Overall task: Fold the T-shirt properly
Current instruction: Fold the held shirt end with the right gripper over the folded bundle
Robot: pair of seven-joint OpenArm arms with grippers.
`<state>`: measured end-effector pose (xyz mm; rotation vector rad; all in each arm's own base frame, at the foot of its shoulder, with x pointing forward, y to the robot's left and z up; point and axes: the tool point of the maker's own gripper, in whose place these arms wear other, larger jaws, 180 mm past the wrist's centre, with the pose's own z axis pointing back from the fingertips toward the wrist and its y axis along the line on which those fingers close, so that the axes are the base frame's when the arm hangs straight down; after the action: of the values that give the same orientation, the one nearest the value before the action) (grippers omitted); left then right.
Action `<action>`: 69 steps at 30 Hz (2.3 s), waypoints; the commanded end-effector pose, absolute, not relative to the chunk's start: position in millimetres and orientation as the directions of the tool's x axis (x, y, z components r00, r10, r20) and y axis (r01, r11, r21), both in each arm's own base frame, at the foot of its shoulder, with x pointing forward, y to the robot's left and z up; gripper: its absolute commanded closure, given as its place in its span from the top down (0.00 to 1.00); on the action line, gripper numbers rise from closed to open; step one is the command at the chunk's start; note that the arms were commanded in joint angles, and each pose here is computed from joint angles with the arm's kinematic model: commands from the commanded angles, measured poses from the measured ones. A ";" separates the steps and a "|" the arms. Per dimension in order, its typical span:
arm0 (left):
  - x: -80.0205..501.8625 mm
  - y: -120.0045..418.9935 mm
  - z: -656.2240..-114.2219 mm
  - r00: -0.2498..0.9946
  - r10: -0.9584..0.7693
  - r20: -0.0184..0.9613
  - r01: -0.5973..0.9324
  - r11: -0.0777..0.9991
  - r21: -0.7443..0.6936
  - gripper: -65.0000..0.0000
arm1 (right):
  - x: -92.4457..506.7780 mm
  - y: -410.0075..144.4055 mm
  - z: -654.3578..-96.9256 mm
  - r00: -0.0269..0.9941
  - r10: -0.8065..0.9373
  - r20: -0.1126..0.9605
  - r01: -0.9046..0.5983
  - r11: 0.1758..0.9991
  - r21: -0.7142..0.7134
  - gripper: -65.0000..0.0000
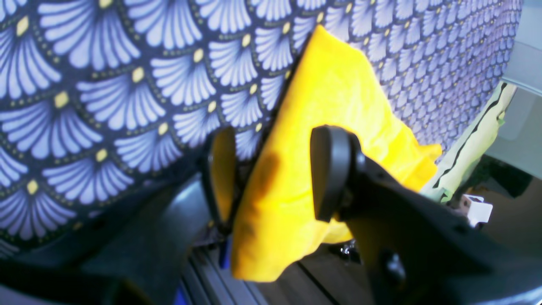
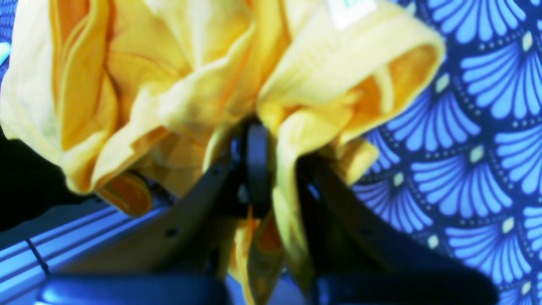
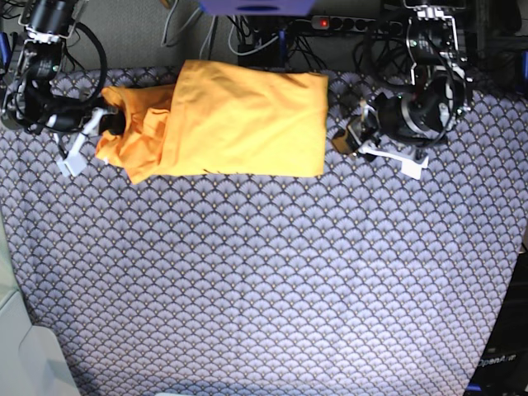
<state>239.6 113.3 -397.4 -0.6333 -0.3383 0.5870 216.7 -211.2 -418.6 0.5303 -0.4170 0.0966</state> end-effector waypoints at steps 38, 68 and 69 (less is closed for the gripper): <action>244.0 197.9 -362.7 0.644 0.743 0.182 -0.491 0.585 -0.646 0.43 | 238.5 -34.7 -318.9 0.646 0.253 0.720 -0.678 0.624 0.389 0.00; 235.0 222.5 -363.0 0.607 0.770 0.199 -0.530 0.578 -0.620 0.43 | 208.0 70.4 -335.8 0.657 0.345 0.670 -0.752 0.361 0.552 0.00; 235.4 222.6 -363.1 0.606 0.770 0.198 -0.530 0.577 -0.621 0.43 | 210.0 70.4 -336.0 0.657 0.346 0.670 -0.752 0.362 0.551 0.00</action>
<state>229.5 221.6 -372.6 -0.5288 -0.4567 0.8113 201.1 64.4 -350.4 0.9298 -0.4335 0.7394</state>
